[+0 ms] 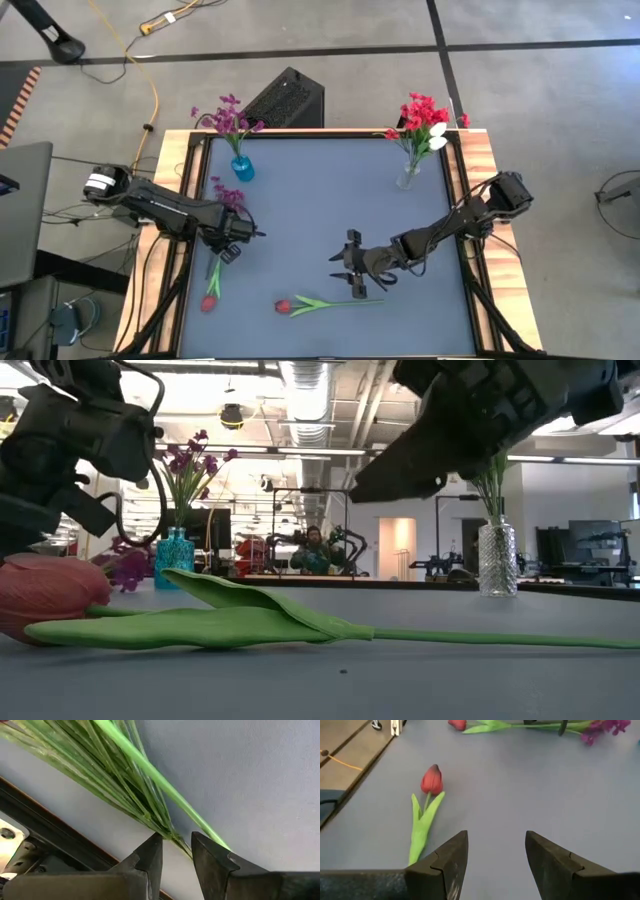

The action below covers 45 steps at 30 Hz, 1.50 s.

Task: Sort flowers into vase by color
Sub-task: Put the violet flowers into the blue vase

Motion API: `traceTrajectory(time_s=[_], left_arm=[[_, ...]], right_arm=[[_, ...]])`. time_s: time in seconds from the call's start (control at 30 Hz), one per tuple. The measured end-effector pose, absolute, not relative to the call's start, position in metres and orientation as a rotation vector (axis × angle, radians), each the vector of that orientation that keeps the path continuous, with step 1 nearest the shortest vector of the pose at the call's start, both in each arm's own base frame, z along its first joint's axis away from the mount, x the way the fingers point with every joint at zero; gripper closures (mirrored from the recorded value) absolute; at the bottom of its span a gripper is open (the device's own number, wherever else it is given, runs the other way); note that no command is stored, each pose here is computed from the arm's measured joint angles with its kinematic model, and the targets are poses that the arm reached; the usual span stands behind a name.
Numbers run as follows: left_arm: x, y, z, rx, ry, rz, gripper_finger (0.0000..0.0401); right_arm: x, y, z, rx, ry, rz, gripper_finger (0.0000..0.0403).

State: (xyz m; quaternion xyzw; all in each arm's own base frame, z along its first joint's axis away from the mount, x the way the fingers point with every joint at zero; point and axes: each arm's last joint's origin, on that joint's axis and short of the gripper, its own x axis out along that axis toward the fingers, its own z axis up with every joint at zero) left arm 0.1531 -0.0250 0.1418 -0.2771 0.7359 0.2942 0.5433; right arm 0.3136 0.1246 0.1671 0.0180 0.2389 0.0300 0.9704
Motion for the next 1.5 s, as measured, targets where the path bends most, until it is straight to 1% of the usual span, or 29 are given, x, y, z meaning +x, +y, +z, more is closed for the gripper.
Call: traceTrajectory(time_s=[0.23,0.47,0.53,0.6,0.63,0.67,0.73,0.83,0.9,1.03,1.13,1.3,1.43,1.5], left_arm=[[0.159,-0.025,0.136,-0.639,1.725,0.713,0.0308],[0.167,-0.026,0.124,-0.574,1.767,0.679,0.0312],[0.17,-0.026,0.127,-0.539,1.752,0.666,0.0325],[0.176,-0.027,0.133,-0.493,1.715,0.652,0.035],[0.182,-0.027,0.136,-0.451,1.661,0.645,0.0366],[0.19,-0.027,0.141,-0.416,1.59,0.633,0.0382],[0.201,-0.028,0.151,-0.368,1.507,0.615,0.0393],[0.211,-0.029,0.169,-0.279,1.462,0.601,0.0396],[0.225,-0.029,0.188,-0.226,1.371,0.59,0.0398],[0.242,-0.029,0.226,-0.079,1.27,0.584,0.0399],[0.254,-0.031,0.257,0.024,1.156,0.582,0.04],[0.262,-0.038,0.302,0.241,1.036,0.583,0.04],[0.263,-0.048,0.327,0.373,0.949,0.592,0.0401],[0.258,-0.054,0.338,0.429,0.874,0.638,0.0401]], right_arm=[[0.317,0.122,0.16,0.039,0.494,0.056,0.018],[0.316,0.125,0.16,0.038,0.501,0.083,0.018],[0.316,0.125,0.159,0.036,0.505,0.085,0.018],[0.316,0.125,0.159,0.035,0.508,0.084,0.018],[0.316,0.125,0.159,0.035,0.508,0.083,0.018],[0.316,0.125,0.159,0.036,0.508,0.083,0.018],[0.316,0.124,0.159,0.036,0.507,0.083,0.018],[0.316,0.124,0.159,0.036,0.507,0.083,0.018],[0.316,0.125,0.16,0.038,0.503,0.083,0.018],[0.316,0.125,0.16,0.039,0.504,0.083,0.018],[0.316,0.125,0.16,0.04,0.504,0.084,0.018],[0.316,0.125,0.16,0.04,0.504,0.084,0.018],[0.316,0.125,0.16,0.04,0.504,0.083,0.018],[0.316,0.125,0.16,0.039,0.504,0.084,0.018]])
